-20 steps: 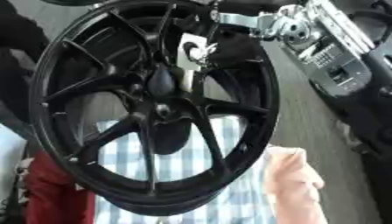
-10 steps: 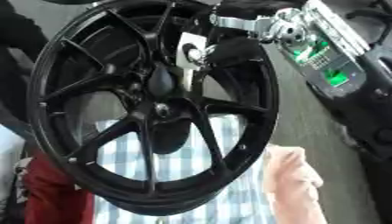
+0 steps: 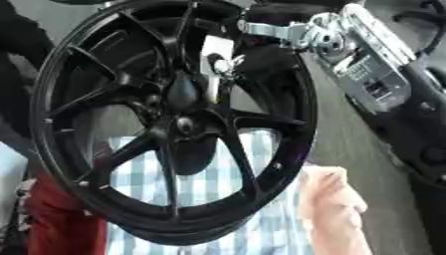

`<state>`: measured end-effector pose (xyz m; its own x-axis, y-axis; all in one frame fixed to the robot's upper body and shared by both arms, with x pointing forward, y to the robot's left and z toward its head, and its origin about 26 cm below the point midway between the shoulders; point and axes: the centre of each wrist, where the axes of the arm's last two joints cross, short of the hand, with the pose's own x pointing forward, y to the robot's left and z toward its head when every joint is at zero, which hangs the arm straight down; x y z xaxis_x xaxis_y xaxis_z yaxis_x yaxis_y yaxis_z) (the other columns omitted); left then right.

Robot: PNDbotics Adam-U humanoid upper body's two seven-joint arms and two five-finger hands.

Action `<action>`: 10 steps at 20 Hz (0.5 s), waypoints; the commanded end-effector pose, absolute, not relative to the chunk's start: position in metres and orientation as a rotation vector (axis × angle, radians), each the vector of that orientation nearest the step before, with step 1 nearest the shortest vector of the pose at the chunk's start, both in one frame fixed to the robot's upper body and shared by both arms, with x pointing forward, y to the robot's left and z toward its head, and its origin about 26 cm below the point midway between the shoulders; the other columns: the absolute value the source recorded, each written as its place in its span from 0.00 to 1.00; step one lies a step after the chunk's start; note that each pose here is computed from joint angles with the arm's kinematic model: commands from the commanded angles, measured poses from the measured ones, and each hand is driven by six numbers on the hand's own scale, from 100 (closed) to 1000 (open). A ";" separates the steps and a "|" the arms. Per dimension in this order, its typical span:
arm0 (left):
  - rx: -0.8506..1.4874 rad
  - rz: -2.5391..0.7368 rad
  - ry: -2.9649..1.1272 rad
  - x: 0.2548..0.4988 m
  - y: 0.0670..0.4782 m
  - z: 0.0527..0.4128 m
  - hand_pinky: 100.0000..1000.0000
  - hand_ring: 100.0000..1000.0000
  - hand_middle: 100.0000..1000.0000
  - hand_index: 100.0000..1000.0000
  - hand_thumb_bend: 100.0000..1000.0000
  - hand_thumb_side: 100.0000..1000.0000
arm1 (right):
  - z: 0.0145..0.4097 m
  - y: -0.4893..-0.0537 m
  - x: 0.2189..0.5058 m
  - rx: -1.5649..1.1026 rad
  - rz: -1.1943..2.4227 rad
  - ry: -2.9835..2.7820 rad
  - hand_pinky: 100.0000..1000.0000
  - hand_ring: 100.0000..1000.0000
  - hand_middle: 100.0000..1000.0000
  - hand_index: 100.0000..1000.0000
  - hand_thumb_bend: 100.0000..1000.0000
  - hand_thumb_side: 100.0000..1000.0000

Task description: Pull the pin out of the wheel hub.

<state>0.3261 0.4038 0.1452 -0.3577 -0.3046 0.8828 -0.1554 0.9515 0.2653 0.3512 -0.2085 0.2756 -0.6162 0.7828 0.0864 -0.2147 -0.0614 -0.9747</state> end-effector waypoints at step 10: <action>0.361 -0.190 -1.961 0.325 0.409 0.157 0.75 0.74 0.70 0.75 0.08 0.82 | 0.280 -0.213 0.353 -0.668 1.737 -1.515 0.72 0.73 0.68 0.86 0.00 0.72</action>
<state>0.3260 0.4038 0.1450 -0.3556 -0.3057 0.8832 -0.1541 0.9512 0.2672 0.3527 -0.2093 0.2745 -0.6100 0.7878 0.0849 -0.2024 -0.0513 -0.9780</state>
